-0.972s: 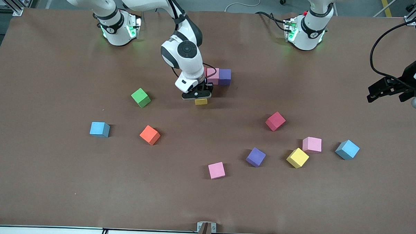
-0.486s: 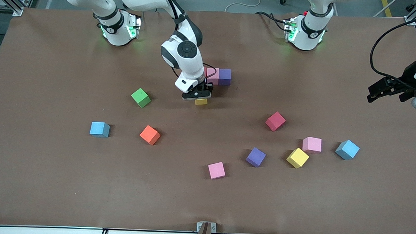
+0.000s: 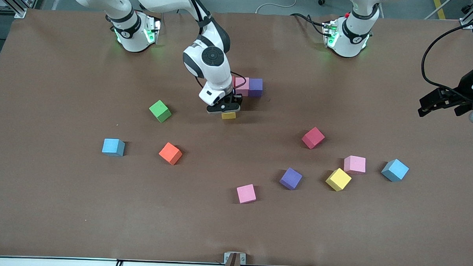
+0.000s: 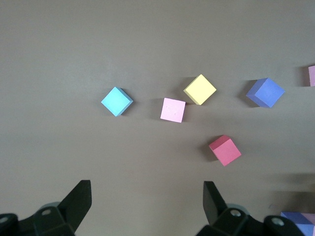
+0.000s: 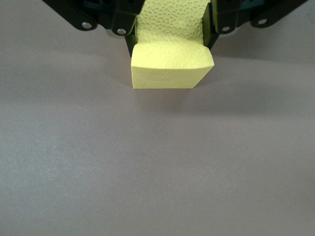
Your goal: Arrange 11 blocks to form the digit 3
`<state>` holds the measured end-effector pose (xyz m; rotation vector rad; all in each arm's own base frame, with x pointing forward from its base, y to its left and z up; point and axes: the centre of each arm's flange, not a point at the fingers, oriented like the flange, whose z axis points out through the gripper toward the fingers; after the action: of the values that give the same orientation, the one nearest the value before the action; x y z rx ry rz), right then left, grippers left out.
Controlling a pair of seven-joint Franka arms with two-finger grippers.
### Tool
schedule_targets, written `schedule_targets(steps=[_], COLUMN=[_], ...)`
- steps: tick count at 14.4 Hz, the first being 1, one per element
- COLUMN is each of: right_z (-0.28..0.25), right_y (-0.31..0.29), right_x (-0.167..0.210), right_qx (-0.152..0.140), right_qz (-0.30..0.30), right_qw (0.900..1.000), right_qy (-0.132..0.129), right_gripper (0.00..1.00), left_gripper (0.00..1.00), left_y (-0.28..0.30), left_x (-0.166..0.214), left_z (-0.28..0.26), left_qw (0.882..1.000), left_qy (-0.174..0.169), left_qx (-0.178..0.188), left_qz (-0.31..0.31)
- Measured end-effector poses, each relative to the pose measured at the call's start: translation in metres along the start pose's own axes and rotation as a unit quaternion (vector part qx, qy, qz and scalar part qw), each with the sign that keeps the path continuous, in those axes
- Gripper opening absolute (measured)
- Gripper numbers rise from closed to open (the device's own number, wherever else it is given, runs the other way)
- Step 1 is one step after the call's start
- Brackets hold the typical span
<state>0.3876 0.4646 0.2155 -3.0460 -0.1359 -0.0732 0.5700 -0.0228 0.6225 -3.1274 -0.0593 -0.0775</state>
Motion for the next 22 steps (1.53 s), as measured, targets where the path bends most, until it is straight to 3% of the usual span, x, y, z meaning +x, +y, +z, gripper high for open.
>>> schedule_targets(steps=[1,2,6,7,14,17,22], right_z=[0.000,0.001,0.016,0.016,-0.005,-0.044,-0.090], right_y=[0.000,0.000,0.006,0.006,-0.004,-0.002,0.057], right_x=[0.000,-0.001,-0.009,-0.008,0.004,0.028,0.086], right_qx=[0.000,-0.001,-0.015,-0.014,-0.022,-0.030,-0.041], right_qz=[0.000,0.000,-0.002,-0.003,0.000,0.018,0.083], right_qw=[1.000,1.000,1.000,1.000,0.999,0.999,0.995], right_qy=[0.000,-0.002,-0.017,-0.016,-0.025,-0.034,-0.041], right_gripper=[0.52,0.59,0.97,1.00,1.00,1.00,1.00], left_gripper=[1.00,1.00,1.00,1.00,1.00,1.00,1.00], left_y=[0.000,0.000,0.000,0.000,0.000,0.000,0.000], left_x=[0.001,0.002,0.005,0.005,0.005,0.005,0.005], left_z=[0.001,0.003,0.007,0.006,0.006,0.006,0.006], left_qw=[1.000,1.000,1.000,1.000,1.000,1.000,1.000], left_qy=[0.000,-0.001,0.000,0.000,0.001,0.001,0.002], left_qx=[0.000,0.000,-0.001,-0.001,-0.001,-0.001,-0.001], left_qz=[0.000,0.000,0.000,0.000,0.000,0.000,0.000])
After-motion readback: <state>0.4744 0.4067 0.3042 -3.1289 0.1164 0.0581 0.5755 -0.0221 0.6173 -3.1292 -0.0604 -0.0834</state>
